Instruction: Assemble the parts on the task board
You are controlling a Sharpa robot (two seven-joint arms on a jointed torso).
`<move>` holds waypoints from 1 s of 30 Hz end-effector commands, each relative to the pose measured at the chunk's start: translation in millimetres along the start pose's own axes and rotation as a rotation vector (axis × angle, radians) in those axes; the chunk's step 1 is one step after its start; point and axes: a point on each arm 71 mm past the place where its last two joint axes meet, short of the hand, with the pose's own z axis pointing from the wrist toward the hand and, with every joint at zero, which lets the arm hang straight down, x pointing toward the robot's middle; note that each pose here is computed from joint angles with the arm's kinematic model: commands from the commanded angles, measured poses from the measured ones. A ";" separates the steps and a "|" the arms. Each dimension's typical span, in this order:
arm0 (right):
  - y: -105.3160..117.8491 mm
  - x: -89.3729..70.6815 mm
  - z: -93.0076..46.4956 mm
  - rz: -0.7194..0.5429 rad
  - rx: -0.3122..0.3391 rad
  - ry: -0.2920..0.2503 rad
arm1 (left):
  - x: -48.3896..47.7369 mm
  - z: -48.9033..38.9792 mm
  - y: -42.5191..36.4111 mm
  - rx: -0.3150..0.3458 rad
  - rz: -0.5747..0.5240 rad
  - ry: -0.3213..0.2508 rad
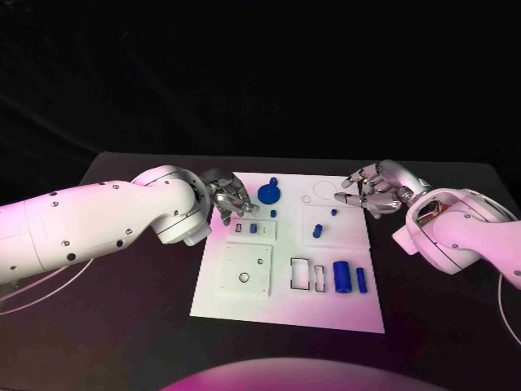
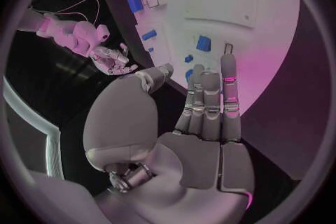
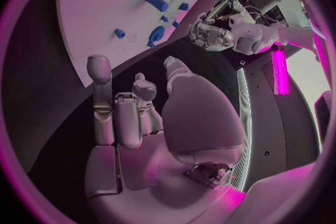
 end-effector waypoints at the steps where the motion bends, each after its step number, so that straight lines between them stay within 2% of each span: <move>1: -0.1 0.6 -0.3 -0.011 -0.012 0.002 | -2.4 -6.5 -2.0 0.089 -0.045 -0.146; 9: -1.9 1.6 -0.4 -0.011 -0.005 0.005 | 17.7 -11.0 13.9 0.074 -0.012 -0.173; 14: -2.9 1.6 -0.7 -0.012 -0.001 0.005 | 31.6 -10.9 22.1 0.055 0.029 -0.165; 22: -3.2 1.8 -0.7 -0.012 0.002 0.006 | 40.4 -7.8 25.5 0.024 0.108 -0.139; 30: -2.9 2.2 -0.7 -0.013 0.001 0.007 | 45.1 -2.7 24.2 -0.001 0.151 -0.115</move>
